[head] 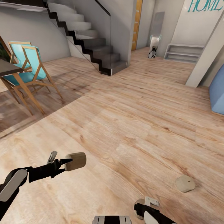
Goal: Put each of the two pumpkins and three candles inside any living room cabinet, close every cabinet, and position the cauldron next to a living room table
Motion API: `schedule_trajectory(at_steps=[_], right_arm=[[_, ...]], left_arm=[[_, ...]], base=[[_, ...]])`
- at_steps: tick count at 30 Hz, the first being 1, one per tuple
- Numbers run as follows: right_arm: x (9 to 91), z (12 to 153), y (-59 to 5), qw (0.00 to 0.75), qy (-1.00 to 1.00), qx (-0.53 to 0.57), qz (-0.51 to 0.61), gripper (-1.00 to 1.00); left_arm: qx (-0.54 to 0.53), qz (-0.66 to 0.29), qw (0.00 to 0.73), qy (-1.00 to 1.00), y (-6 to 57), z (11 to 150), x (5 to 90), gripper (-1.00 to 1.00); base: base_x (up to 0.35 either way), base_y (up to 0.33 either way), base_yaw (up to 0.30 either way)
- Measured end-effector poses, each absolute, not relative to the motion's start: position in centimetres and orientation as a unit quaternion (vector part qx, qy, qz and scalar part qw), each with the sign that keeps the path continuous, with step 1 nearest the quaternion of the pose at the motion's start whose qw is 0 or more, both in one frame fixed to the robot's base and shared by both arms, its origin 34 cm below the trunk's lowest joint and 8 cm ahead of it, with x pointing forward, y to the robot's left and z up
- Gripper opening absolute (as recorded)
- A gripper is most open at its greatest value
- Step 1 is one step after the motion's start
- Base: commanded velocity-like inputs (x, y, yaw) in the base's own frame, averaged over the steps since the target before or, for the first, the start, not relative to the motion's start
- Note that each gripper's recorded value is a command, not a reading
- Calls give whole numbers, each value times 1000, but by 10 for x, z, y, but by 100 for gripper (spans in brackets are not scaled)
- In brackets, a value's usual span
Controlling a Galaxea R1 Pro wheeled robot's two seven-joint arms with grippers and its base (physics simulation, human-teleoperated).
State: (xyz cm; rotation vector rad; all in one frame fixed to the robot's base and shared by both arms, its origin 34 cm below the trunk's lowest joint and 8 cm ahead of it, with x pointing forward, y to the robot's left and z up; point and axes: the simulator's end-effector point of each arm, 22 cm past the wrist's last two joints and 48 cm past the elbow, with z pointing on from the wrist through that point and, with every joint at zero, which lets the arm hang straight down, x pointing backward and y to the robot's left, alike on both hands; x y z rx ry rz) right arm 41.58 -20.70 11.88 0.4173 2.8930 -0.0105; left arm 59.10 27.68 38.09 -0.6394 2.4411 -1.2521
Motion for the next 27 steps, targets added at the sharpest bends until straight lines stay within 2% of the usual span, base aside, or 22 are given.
schedule_trajectory(at_steps=[26,27], right_arm=[[413,115,-207,106,986,127,-9,100],[413,115,-207,106,986,126,-10,-100]], left_arm=[[-226,-438,157,856,276,375,590,-100],[-226,-437,157,856,276,375,590,-100]], base=[[6,0,0],[0,0,0]])
